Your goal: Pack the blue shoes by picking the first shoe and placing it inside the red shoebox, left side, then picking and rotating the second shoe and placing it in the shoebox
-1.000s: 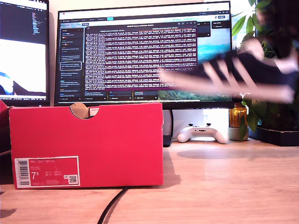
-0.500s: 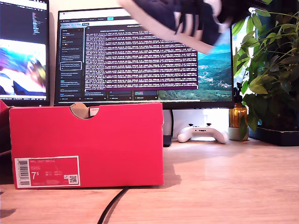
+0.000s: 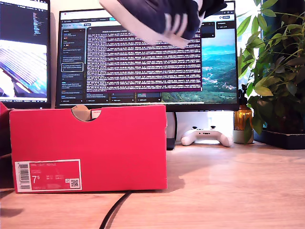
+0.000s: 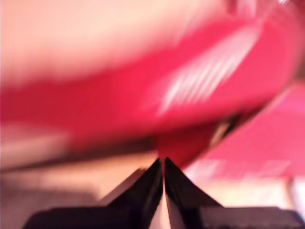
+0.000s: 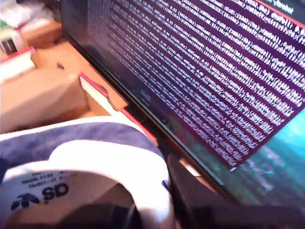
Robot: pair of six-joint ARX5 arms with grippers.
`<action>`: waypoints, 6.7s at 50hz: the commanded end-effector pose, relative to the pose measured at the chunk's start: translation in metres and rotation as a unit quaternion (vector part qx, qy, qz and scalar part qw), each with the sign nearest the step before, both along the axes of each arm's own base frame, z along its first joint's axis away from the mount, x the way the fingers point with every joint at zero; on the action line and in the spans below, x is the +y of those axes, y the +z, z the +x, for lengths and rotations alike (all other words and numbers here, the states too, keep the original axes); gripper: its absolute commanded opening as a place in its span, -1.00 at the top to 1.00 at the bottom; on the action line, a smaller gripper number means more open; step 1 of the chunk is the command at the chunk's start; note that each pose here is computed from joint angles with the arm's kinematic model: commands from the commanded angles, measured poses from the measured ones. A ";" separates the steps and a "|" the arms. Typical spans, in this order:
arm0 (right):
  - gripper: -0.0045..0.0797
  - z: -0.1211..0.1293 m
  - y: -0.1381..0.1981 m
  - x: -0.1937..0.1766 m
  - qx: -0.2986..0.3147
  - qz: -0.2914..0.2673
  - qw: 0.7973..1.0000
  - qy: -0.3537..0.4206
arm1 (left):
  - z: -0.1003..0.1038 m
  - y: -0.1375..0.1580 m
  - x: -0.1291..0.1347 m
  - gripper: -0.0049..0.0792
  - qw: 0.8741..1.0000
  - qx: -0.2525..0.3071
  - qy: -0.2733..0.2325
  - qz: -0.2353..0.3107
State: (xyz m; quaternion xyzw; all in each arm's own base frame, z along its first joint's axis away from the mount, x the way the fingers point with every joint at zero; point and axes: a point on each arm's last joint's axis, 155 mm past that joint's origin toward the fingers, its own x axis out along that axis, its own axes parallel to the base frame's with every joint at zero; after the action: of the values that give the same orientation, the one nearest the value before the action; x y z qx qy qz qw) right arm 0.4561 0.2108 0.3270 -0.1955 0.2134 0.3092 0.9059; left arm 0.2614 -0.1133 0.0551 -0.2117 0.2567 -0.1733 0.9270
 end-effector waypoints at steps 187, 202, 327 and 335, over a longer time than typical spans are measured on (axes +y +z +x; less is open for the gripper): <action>0.89 0.028 -0.109 -0.020 0.110 -0.054 0.979 -0.161 | -0.024 0.000 0.054 0.93 0.990 -0.034 0.077 0.114; 0.89 -0.002 -0.110 -0.050 0.114 -0.054 0.976 -0.176 | -0.020 0.009 0.077 0.93 0.985 -0.045 0.132 0.103; 0.89 -0.161 0.003 -0.133 0.006 0.082 0.969 -0.234 | -0.023 0.042 0.091 0.93 0.977 -0.108 0.120 0.136; 0.89 -0.176 0.014 -0.137 -0.010 0.093 0.968 -0.232 | -0.023 0.040 0.090 0.93 0.978 -0.106 0.117 0.137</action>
State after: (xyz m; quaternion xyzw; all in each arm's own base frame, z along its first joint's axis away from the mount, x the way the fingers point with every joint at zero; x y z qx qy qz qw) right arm 0.2797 0.0713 0.3473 -0.0594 0.2086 0.1041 0.9706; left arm 0.2404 -0.0224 0.1114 -0.0944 0.1304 -0.0471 0.9858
